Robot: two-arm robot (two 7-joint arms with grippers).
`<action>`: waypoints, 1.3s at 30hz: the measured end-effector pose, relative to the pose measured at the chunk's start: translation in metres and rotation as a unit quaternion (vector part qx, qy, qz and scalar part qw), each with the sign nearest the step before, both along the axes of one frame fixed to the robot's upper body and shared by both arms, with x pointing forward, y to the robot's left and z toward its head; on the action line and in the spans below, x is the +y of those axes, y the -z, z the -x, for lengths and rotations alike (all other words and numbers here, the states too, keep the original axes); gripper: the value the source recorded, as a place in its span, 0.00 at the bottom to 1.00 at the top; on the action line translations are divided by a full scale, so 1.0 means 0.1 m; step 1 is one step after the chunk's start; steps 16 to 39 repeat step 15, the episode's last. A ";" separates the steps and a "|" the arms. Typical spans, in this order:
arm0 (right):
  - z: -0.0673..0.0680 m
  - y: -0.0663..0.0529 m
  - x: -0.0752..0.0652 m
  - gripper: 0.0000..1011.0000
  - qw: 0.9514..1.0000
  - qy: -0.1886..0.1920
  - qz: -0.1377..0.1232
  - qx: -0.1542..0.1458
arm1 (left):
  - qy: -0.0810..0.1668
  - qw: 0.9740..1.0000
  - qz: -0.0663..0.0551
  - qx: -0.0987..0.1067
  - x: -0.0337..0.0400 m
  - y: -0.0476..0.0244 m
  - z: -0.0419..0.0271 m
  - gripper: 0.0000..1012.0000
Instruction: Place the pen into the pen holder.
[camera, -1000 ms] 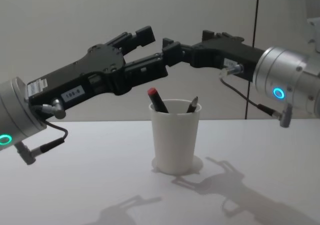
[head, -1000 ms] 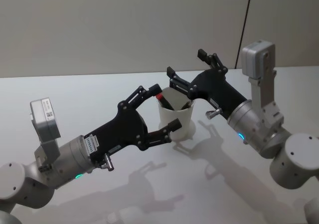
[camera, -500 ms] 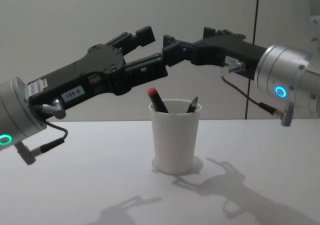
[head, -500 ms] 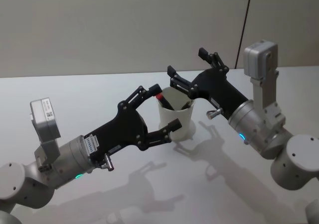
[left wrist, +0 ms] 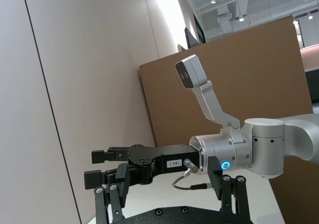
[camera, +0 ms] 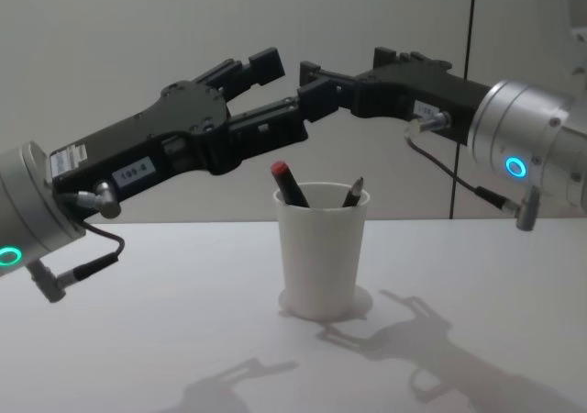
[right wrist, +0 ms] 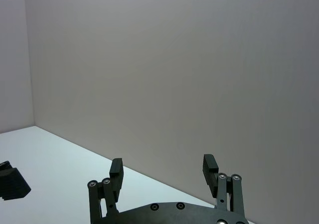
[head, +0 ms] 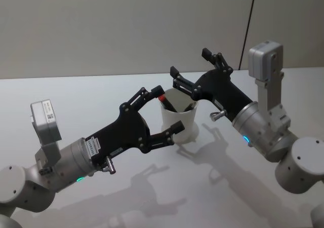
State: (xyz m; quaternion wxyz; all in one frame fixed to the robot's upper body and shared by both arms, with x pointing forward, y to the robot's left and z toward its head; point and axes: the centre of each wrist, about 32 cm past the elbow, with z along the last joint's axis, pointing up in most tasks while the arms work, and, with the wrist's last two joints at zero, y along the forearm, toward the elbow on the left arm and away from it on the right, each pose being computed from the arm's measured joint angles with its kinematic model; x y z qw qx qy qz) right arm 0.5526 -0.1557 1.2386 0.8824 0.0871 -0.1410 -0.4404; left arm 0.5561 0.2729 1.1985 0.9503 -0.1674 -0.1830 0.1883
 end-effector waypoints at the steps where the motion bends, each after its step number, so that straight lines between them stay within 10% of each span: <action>1: 0.00 0.00 0.00 0.99 1.000 0.000 0.000 0.000 | 0.000 1.000 0.000 0.000 0.000 0.000 0.000 0.99; 39: 0.00 0.00 0.00 0.99 1.000 0.000 0.000 -0.001 | 0.000 1.000 0.000 0.000 0.000 0.000 0.000 0.99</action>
